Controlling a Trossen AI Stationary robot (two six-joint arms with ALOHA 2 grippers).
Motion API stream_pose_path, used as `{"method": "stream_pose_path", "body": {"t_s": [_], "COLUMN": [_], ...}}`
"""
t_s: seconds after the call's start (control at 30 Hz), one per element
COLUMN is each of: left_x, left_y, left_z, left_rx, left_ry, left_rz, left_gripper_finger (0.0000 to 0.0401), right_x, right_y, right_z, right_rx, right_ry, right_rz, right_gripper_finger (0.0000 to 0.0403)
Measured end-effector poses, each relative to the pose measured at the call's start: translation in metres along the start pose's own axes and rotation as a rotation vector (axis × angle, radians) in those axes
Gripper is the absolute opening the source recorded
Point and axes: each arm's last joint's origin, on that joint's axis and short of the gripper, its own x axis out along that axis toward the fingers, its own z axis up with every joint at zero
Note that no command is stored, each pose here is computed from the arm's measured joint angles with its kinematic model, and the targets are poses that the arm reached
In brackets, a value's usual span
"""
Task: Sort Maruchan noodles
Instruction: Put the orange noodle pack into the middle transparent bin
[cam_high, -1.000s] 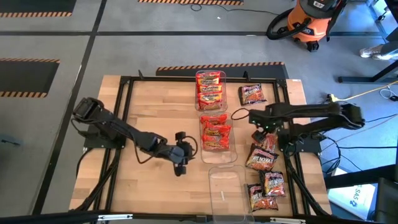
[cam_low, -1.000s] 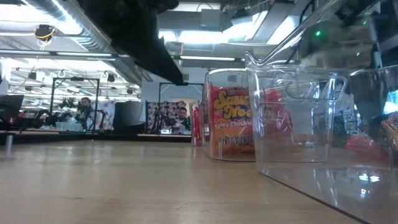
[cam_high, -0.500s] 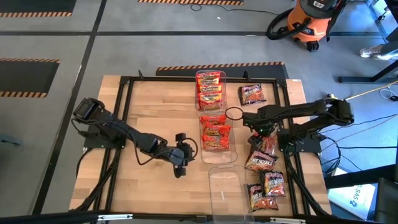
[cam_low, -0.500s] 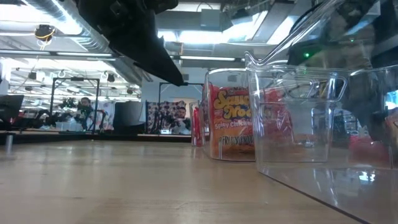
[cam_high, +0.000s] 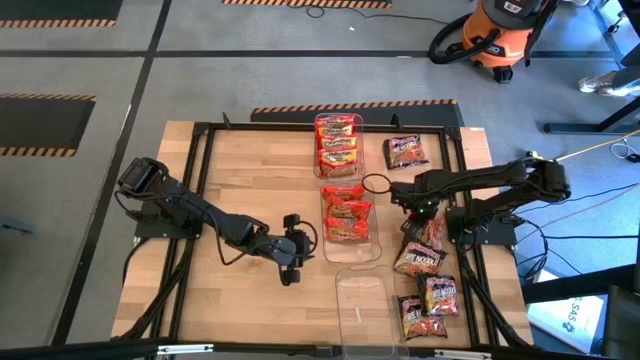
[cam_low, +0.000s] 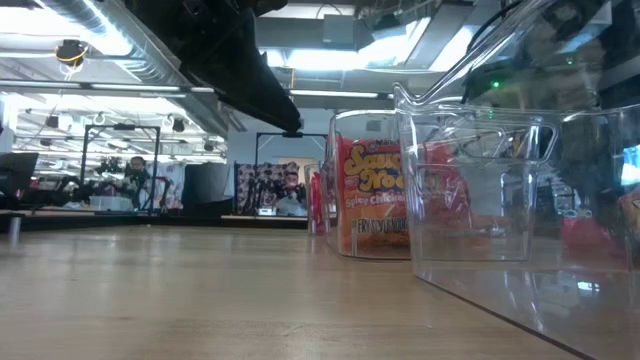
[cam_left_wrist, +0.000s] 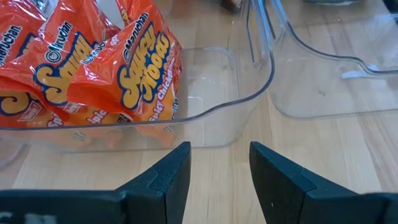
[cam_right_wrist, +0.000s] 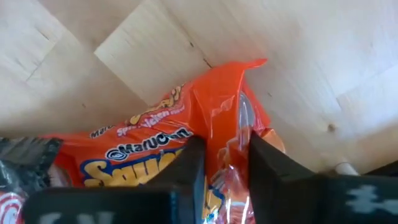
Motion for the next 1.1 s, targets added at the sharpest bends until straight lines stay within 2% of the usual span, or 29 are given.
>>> {"method": "stream_pose_path", "body": {"t_s": [0.2, 0.33, 0.6, 1.1], "left_x": [0.0, 0.0, 0.0, 0.0], "left_y": [0.0, 0.0, 0.0, -0.001], "left_z": [0.0, 0.0, 0.001, 0.002], "left_rx": [-0.001, -0.001, -0.003, -0.01], "left_ry": [0.0, -0.002, -0.006, -0.024], "left_rz": [0.0, -0.001, -0.002, -0.006], "left_gripper_finger": [0.0156, 0.0156, 0.0156, 0.0156], "right_x": [-0.017, -0.034, -0.056, -0.078], "right_y": [0.001, 0.003, 0.003, -0.005], "right_z": [0.005, 0.005, 0.0, -0.02], "right_rx": [-0.041, -0.069, -0.093, -0.124], "right_ry": [-0.111, -0.184, -0.272, -0.418], "right_rz": [-0.047, -0.027, 0.013, 0.079], "right_gripper_finger": [0.0036, 0.0004, 0.0, 0.0001]}}
